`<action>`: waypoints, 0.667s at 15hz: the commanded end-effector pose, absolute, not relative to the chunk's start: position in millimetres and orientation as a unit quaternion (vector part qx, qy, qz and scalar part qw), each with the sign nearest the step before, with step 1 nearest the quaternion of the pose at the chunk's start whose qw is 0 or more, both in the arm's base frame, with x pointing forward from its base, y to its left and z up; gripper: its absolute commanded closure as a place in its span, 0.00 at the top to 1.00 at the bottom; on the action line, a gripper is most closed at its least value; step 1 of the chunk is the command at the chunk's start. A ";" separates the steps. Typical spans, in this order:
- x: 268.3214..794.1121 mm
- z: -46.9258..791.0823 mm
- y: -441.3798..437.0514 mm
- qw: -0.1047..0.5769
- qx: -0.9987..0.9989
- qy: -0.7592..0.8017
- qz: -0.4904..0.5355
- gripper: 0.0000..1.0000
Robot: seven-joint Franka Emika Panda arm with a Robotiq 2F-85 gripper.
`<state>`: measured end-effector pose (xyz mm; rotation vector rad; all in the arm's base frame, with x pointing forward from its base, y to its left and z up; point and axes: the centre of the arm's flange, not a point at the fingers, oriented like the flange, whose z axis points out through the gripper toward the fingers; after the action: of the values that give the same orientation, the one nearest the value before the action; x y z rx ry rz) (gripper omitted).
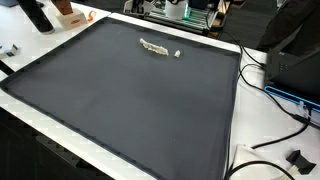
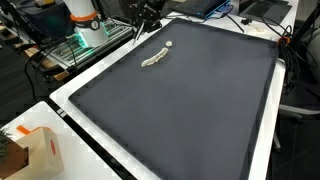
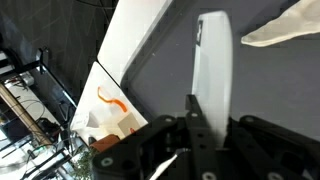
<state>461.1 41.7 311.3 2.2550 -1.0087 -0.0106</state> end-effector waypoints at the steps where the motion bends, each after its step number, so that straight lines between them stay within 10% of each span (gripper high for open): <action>1: 471.1 295.7 44.4 0.373 0.842 -0.389 -0.013 0.01; 10: 477.1 261.0 64.0 0.417 0.847 -0.328 -0.038 0.01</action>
<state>469.9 58.5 270.6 2.1506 -0.9031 -0.0934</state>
